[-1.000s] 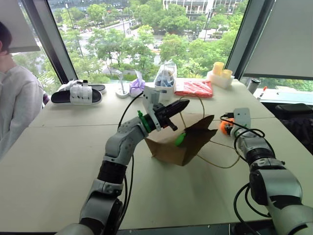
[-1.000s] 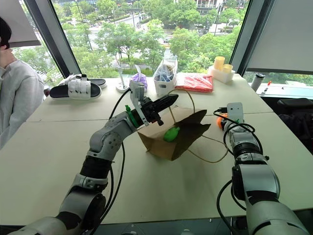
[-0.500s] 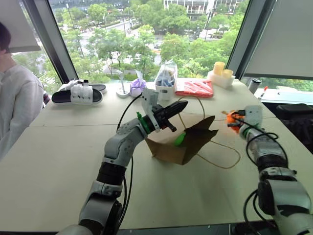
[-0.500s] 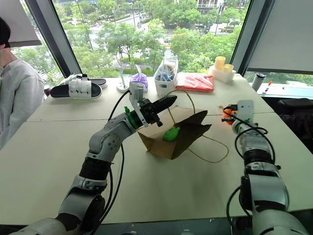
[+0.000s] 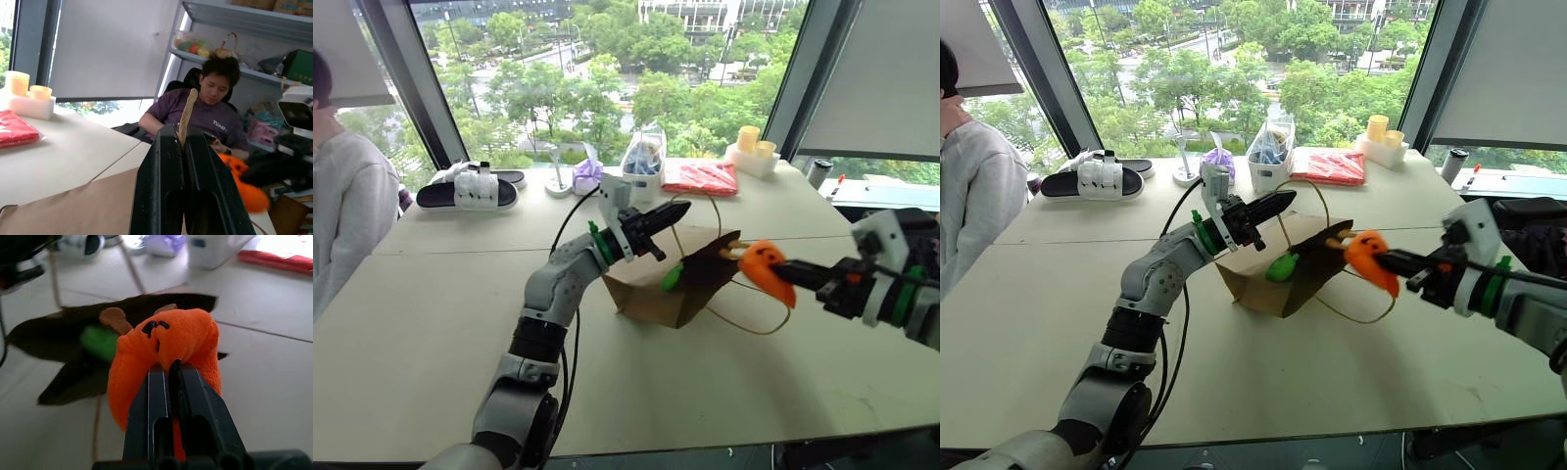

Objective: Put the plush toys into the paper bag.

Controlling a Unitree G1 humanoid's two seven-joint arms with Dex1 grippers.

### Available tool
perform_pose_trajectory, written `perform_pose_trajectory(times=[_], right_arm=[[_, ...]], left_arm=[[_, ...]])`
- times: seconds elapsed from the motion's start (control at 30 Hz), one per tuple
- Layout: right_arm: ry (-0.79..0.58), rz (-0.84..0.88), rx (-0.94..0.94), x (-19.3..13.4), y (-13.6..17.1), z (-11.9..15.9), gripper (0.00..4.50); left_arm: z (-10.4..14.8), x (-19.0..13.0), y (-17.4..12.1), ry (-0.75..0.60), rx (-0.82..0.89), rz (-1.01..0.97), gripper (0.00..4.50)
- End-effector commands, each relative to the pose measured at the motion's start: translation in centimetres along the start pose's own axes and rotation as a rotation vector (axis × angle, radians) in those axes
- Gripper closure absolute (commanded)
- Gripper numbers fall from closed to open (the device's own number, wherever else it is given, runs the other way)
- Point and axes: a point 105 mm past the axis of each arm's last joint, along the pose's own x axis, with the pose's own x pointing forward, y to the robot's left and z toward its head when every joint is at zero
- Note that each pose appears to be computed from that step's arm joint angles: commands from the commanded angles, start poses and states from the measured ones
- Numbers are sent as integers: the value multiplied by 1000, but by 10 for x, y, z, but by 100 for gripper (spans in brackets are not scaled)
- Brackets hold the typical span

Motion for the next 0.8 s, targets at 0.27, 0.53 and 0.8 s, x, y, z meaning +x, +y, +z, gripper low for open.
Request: perform_pose_trajectory(times=[0.27, 0.53, 0.8], right_arm=[[49, 74, -143, 44, 13, 3, 446], [43, 58, -209, 96, 9, 16, 446], [56, 39, -246, 110, 5, 14, 292]], left_arm=[[16, 10, -19, -51, 26, -75, 450], [16, 7, -29, -60, -10, -95, 450], [31, 4, -12, -138, -61, 15, 450]])
